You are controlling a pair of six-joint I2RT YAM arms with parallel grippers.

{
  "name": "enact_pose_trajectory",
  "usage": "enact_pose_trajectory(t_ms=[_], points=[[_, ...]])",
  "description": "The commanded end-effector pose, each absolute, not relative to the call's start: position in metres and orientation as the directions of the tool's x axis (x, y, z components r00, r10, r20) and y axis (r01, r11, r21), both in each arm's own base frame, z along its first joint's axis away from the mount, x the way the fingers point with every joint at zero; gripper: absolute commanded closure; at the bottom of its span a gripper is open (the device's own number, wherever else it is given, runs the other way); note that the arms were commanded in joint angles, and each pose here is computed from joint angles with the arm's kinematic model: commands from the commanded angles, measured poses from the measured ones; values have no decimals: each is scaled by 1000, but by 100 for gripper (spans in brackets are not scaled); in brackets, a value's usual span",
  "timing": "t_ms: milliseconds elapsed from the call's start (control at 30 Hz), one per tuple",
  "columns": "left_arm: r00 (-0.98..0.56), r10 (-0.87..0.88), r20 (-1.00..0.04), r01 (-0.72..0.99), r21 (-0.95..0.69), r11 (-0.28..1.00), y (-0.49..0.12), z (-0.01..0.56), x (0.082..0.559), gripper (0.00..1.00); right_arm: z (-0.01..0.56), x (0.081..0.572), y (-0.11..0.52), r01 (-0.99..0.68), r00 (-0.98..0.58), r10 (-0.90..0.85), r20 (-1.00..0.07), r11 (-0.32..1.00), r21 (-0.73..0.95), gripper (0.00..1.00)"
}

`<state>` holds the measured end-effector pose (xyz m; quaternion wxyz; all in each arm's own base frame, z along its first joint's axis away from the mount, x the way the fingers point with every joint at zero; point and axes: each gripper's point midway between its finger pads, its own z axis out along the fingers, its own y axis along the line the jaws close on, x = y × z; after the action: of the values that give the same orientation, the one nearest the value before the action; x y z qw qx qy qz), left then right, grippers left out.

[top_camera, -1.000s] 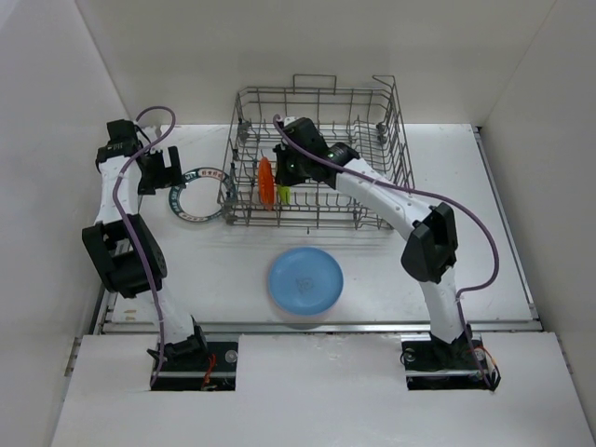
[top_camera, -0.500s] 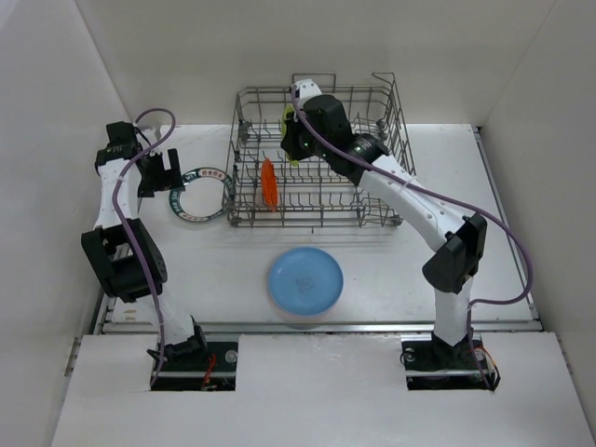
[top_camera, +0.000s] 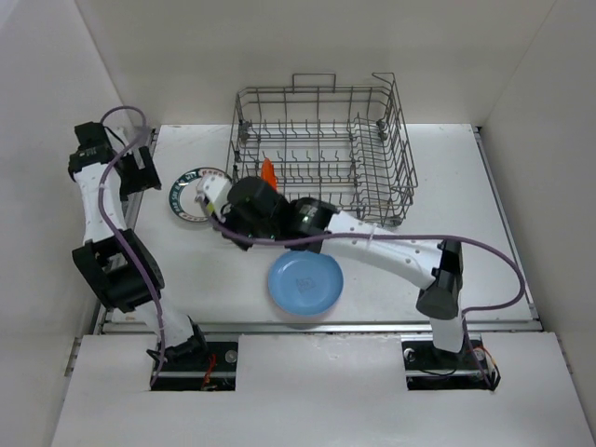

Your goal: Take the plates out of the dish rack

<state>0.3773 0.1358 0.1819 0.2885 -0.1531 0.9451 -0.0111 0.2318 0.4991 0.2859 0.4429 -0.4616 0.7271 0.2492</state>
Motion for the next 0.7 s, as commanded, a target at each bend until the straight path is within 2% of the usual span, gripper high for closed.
enact_pose_trajectory(t_ms=[0, 100, 267, 367, 533, 633, 667], points=[[-694, -344, -633, -330, -144, 933, 144, 238, 367, 12, 252, 209, 502, -916, -111, -580, -807, 375, -143, 100], [-680, -347, -646, -340, -142, 930, 145, 247, 357, 12, 220, 183, 512, -938, -89, -643, -760, 311, -153, 100], [-675, -317, -666, -324, -118, 939, 142, 254, 341, 11, 162, 171, 520, -952, -95, -718, -689, 267, -148, 100], [-667, -301, -681, -315, -108, 943, 140, 258, 336, 10, 127, 179, 525, -942, -114, -750, -652, 290, -169, 100], [-662, -288, -692, -281, -127, 951, 133, 268, 337, 10, 104, 187, 540, -929, -146, -753, -641, 327, -172, 99], [-655, -285, -700, -274, -132, 953, 132, 275, 338, 10, 99, 172, 548, -955, -154, -749, -644, 279, -96, 86], [-655, -285, -700, -274, -132, 953, 132, 275, 338, 10, 99, 167, 549, -960, -162, -746, -646, 270, -70, 76]])
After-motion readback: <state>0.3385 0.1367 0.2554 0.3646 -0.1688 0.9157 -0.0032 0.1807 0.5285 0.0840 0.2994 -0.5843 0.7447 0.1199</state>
